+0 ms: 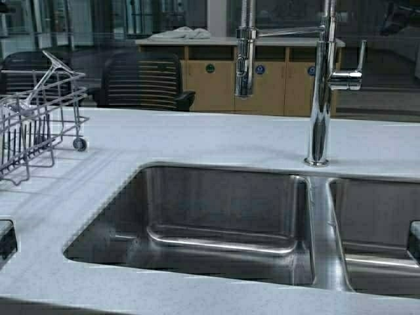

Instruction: Wash the pan

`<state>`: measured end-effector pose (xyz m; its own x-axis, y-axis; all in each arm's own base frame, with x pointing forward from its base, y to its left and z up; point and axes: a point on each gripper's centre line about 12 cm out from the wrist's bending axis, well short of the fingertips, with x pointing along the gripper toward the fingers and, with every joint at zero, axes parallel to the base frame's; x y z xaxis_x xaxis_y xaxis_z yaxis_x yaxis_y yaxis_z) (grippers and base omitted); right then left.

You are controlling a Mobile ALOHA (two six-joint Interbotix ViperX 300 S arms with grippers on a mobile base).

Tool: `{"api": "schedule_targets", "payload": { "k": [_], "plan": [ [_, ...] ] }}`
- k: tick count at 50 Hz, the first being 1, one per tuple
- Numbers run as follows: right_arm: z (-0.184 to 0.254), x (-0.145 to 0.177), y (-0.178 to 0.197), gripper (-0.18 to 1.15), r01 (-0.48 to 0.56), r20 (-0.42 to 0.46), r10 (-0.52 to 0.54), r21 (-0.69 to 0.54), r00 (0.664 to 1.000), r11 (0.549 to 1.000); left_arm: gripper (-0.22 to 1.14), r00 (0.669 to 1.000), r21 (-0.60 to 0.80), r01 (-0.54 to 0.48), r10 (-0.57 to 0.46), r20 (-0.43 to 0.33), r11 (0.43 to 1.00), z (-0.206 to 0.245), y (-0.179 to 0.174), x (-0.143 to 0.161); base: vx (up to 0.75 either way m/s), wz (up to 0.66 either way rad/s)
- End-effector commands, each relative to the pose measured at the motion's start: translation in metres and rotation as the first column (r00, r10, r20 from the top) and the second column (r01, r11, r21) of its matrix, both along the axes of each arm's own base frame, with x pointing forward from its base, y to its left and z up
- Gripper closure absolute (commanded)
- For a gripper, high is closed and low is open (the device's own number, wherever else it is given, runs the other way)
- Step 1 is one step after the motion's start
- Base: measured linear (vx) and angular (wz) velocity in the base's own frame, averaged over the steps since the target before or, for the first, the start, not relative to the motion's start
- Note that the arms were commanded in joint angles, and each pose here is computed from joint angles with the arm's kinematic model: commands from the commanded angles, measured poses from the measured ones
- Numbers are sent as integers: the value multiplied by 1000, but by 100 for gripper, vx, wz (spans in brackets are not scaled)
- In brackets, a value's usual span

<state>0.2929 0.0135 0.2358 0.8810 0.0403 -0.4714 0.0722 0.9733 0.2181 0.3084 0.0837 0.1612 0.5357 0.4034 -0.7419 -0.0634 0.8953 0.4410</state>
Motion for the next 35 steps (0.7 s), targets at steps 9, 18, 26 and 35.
{"api": "schedule_targets", "payload": {
  "k": [9,18,26,35],
  "plan": [
    [6,3,1,92,-3,23,3,-2,1000,1000,-9,981,17,-4,1,194,1000,62,-1,0,0,0],
    [5,3,1,92,-3,19,3,-2,1000,1000,-9,957,31,15,-23,289,999,94,-9,-6,0,0],
    [5,3,1,92,-3,17,3,-2,1000,1000,-9,948,41,11,-23,317,999,105,-8,-9,0,0],
    [5,3,1,92,-3,17,3,-2,1000,1000,-9,960,38,14,-24,278,999,92,-8,-7,0,0]
  ]
}}
